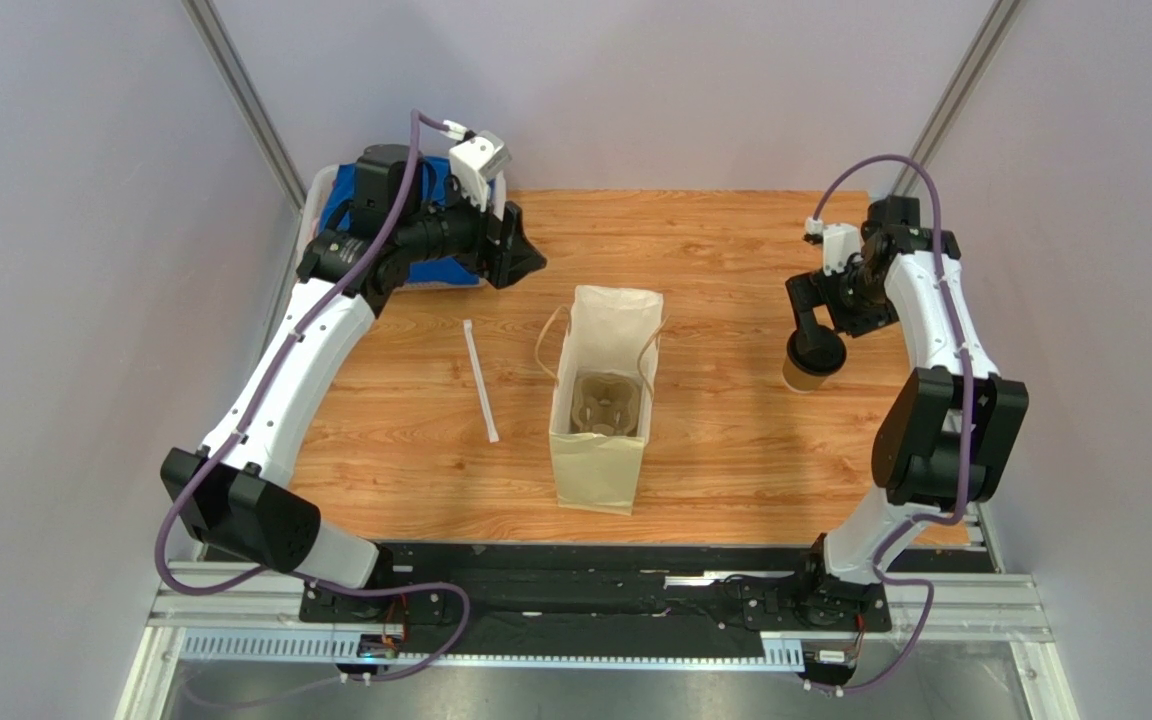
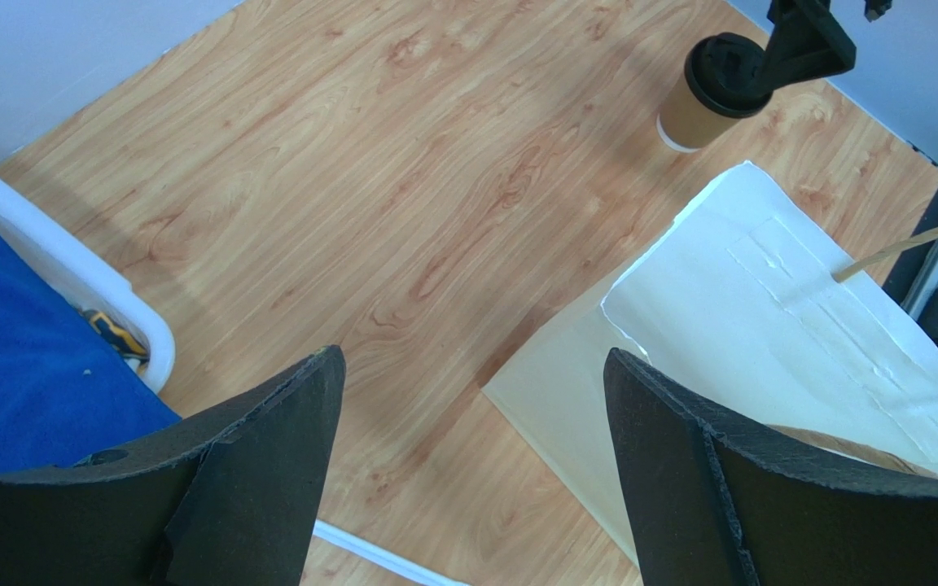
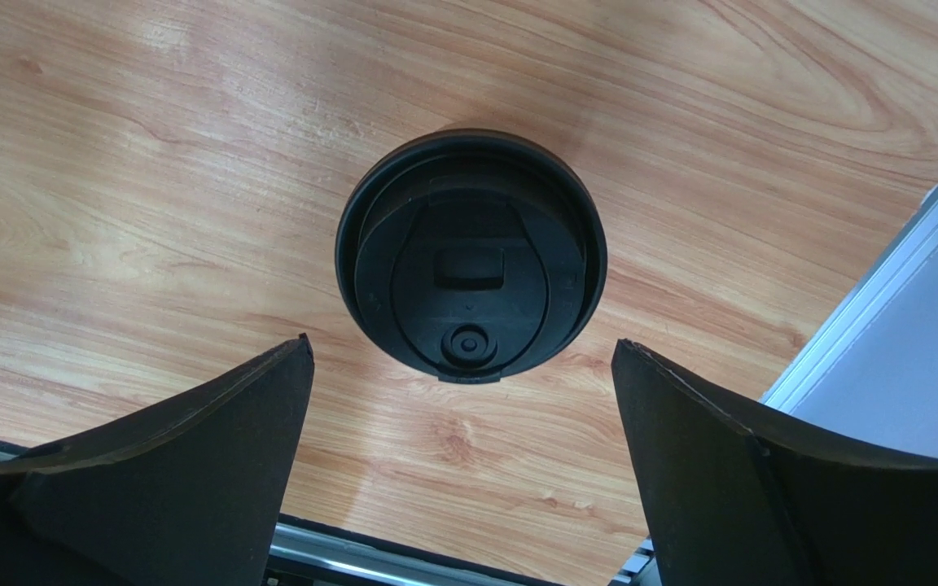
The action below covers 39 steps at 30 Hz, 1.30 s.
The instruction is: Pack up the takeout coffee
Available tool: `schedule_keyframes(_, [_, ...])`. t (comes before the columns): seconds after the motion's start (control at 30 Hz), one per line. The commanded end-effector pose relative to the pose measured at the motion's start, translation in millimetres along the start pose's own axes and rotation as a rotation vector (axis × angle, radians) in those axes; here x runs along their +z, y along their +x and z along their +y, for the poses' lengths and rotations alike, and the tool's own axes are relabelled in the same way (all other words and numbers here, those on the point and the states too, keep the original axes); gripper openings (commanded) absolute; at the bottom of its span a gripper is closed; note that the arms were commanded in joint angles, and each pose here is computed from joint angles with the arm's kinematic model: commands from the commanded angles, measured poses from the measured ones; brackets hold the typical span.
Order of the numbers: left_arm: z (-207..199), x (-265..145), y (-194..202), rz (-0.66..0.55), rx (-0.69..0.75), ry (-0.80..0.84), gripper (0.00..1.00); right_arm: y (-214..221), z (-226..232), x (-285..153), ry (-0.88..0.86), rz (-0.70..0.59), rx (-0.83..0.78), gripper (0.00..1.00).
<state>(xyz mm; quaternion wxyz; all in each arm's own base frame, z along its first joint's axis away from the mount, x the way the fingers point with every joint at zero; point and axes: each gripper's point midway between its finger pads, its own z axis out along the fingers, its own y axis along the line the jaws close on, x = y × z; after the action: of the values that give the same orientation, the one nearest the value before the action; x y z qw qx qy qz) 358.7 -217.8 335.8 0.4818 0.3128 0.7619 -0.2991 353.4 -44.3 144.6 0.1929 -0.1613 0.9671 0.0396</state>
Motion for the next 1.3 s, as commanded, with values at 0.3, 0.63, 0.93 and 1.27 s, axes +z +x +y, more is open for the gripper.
schedule_keyframes(0.3, [-1.3, -13.7, -9.4, -0.031, 0.024, 0.006, 0.87, -6.9, -1.8, 22.5, 0.008, -0.02, -0.012, 0.93])
schedule_keyframes(0.63, [0.0, -14.6, -10.4, -0.031, 0.03, 0.006, 0.86, -4.7, 0.4, 33.8, 0.02, -0.012, -0.042, 0.88])
schedule_keyframes(0.93, [2.1, -15.7, -11.2, -0.035, 0.028, 0.003, 0.86, 1.1, -2.1, 31.8, 0.053, -0.001, -0.078, 0.78])
schedule_keyframes(1.27, [11.8, -18.3, -11.3, -0.04, -0.019, -0.009, 0.86, -32.3, -5.9, -4.1, 0.068, -0.078, -0.09, 0.53])
